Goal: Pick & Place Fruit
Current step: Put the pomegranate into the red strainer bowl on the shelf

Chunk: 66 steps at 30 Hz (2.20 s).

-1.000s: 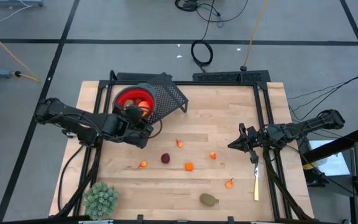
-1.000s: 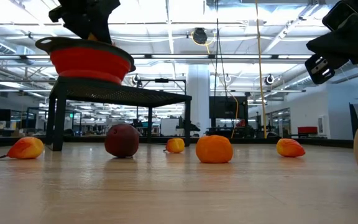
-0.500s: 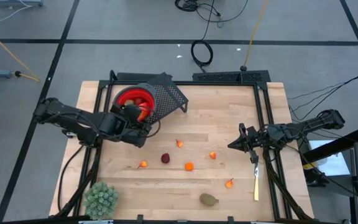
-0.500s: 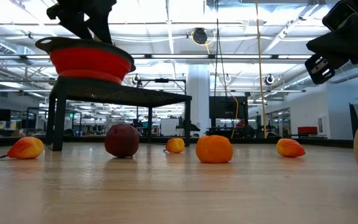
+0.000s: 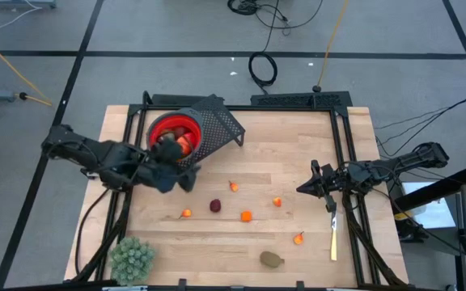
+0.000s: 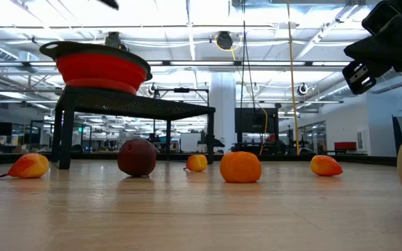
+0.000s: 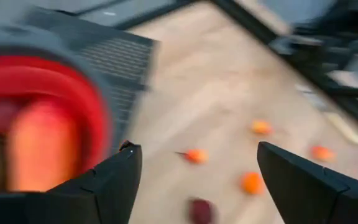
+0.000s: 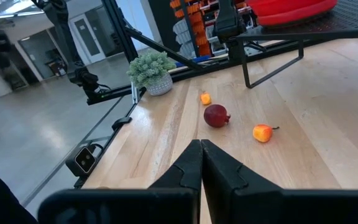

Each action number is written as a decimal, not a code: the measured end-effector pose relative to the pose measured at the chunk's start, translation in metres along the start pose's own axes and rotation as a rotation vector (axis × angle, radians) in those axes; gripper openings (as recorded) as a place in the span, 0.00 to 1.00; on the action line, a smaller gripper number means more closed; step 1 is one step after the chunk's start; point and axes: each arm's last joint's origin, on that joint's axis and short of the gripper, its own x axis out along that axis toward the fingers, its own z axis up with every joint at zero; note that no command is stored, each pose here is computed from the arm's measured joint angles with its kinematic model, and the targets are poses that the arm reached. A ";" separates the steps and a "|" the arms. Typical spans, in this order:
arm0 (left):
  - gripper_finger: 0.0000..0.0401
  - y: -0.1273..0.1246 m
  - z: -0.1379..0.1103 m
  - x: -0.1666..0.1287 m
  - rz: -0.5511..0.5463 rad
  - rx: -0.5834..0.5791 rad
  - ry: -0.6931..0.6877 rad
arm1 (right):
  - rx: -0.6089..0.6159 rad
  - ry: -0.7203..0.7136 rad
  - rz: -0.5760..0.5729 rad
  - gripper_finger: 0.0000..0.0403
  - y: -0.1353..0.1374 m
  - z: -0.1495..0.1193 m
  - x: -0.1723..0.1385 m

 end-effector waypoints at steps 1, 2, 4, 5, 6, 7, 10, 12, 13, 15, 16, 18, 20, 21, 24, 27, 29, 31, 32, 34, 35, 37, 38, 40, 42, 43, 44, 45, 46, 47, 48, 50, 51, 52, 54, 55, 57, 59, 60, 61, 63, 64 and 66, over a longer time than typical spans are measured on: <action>0.76 -0.005 -0.002 -0.003 -0.041 -0.007 0.002 | 0.000 0.000 -0.001 0.00 0.000 0.000 0.000; 0.75 -0.009 -0.004 -0.005 -0.082 -0.015 0.005 | -0.001 0.000 0.000 0.00 0.000 0.000 0.000; 0.72 -0.019 -0.009 -0.011 -0.157 -0.034 0.004 | -0.002 0.000 0.000 0.00 0.000 0.000 0.000; 0.71 -0.024 -0.011 -0.013 -0.191 -0.043 0.000 | -0.002 0.000 0.000 0.00 0.000 0.000 0.000; 0.70 -0.029 -0.014 -0.015 -0.221 -0.047 0.000 | -0.003 0.000 0.000 0.00 0.000 0.000 0.000; 0.70 -0.035 -0.017 -0.017 -0.252 -0.050 0.002 | -0.003 0.000 0.000 0.00 0.000 0.000 0.000; 0.68 -0.050 -0.025 -0.018 -0.331 -0.070 0.006 | -0.003 0.001 0.000 0.00 0.000 0.000 0.000; 0.67 -0.061 -0.032 -0.016 -0.363 -0.082 0.012 | -0.004 0.001 0.000 0.00 0.000 0.000 0.000; 0.66 -0.066 -0.036 -0.014 -0.374 -0.090 0.016 | -0.004 0.003 -0.001 0.00 0.000 0.000 0.000; 0.65 -0.076 -0.044 -0.008 -0.388 -0.097 0.029 | -0.004 0.005 -0.001 0.00 0.000 -0.001 0.000; 0.64 -0.079 -0.048 -0.004 -0.393 -0.099 0.044 | -0.004 0.005 -0.001 0.00 0.000 0.000 0.000; 0.63 -0.086 -0.056 0.004 -0.388 -0.121 0.077 | -0.004 0.006 0.000 0.00 0.000 0.000 0.000; 0.62 -0.091 -0.064 0.013 -0.372 -0.157 0.110 | -0.004 0.006 0.000 0.00 0.000 -0.001 0.000; 0.62 -0.093 -0.068 0.018 -0.357 -0.172 0.125 | -0.004 0.006 0.000 0.00 0.000 -0.001 0.000; 0.60 -0.099 -0.079 0.031 -0.324 -0.215 0.169 | -0.004 0.007 0.001 0.00 0.000 -0.001 0.000; 0.59 -0.102 -0.087 0.042 -0.295 -0.255 0.220 | -0.006 0.009 0.000 0.00 0.000 -0.001 0.000; 0.58 -0.103 -0.093 0.049 -0.268 -0.274 0.254 | -0.010 0.009 0.000 0.00 0.000 -0.001 0.000; 0.57 -0.103 -0.098 0.056 -0.229 -0.287 0.291 | -0.012 0.009 0.000 0.00 0.000 -0.001 0.000; 0.56 -0.102 -0.101 0.059 -0.205 -0.290 0.310 | -0.012 0.009 0.000 0.00 0.000 -0.001 0.000; 0.55 -0.100 -0.106 0.067 -0.155 -0.310 0.344 | -0.012 0.009 0.001 0.00 0.000 -0.001 0.000; 0.55 -0.098 -0.108 0.070 -0.125 -0.322 0.358 | -0.012 0.009 0.001 0.00 0.000 -0.001 0.000; 0.54 -0.095 -0.113 0.076 -0.064 -0.345 0.386 | -0.012 0.009 0.001 0.00 0.000 -0.001 0.000; 0.53 -0.094 -0.114 0.079 -0.036 -0.361 0.391 | -0.012 0.009 0.001 0.00 0.000 -0.001 0.000; 0.53 -0.091 -0.117 0.084 0.014 -0.393 0.397 | -0.012 0.009 0.000 0.00 0.000 -0.001 0.000; 0.53 -0.089 -0.120 0.088 0.062 -0.421 0.398 | -0.012 0.009 0.001 0.00 0.000 -0.001 0.000; 0.53 -0.088 -0.121 0.092 0.080 -0.436 0.394 | -0.012 0.010 0.001 0.00 0.000 -0.001 0.000; 0.53 -0.088 -0.123 0.095 0.098 -0.449 0.389 | -0.012 0.010 0.000 0.00 0.000 -0.001 0.000; 0.53 -0.087 -0.124 0.098 0.117 -0.458 0.386 | -0.015 0.009 0.001 0.00 0.000 -0.001 0.000; 0.53 -0.086 -0.125 0.102 0.135 -0.460 0.384 | -0.023 0.010 0.001 0.00 0.000 -0.001 0.000; 0.53 -0.086 -0.126 0.106 0.151 -0.461 0.382 | -0.028 0.010 0.000 0.00 0.000 -0.001 0.000; 0.53 -0.086 -0.127 0.110 0.161 -0.462 0.380 | -0.031 0.010 0.001 0.00 0.000 -0.001 0.000; 0.53 -0.085 -0.131 0.120 0.185 -0.458 0.377 | -0.031 0.010 0.001 0.00 0.000 -0.001 0.000; 0.53 -0.085 -0.133 0.124 0.198 -0.456 0.376 | -0.031 0.010 0.001 0.00 0.000 -0.001 0.000; 0.53 -0.085 -0.135 0.128 0.209 -0.453 0.375 | -0.031 0.010 0.001 0.00 0.000 -0.001 0.000; 0.53 -0.084 -0.139 0.137 0.235 -0.446 0.373 | -0.031 0.009 0.001 0.00 0.000 -0.001 0.000; 0.53 -0.083 -0.142 0.141 0.249 -0.441 0.370 | -0.031 0.009 0.001 0.00 0.000 -0.001 0.000; 0.53 -0.082 -0.147 0.149 0.279 -0.428 0.363 | -0.031 0.010 0.001 0.00 0.000 -0.001 0.000; 0.53 -0.081 -0.151 0.157 0.304 -0.420 0.362 | -0.031 0.010 0.001 0.00 0.000 -0.001 0.000; 0.53 -0.080 -0.152 0.159 0.311 -0.419 0.362 | -0.030 0.010 0.001 0.00 0.000 -0.001 0.000; 0.53 -0.080 -0.153 0.161 0.317 -0.418 0.365 | -0.030 0.010 0.001 0.00 0.000 -0.001 0.000; 0.53 -0.079 -0.154 0.163 0.323 -0.416 0.365 | -0.030 0.010 0.001 0.00 0.000 -0.001 0.000; 0.53 -0.079 -0.154 0.164 0.324 -0.418 0.364 | -0.029 0.010 0.001 0.00 0.000 -0.001 0.000; 0.53 -0.079 -0.154 0.164 0.326 -0.421 0.363 | -0.030 0.010 0.001 0.00 0.000 -0.001 0.000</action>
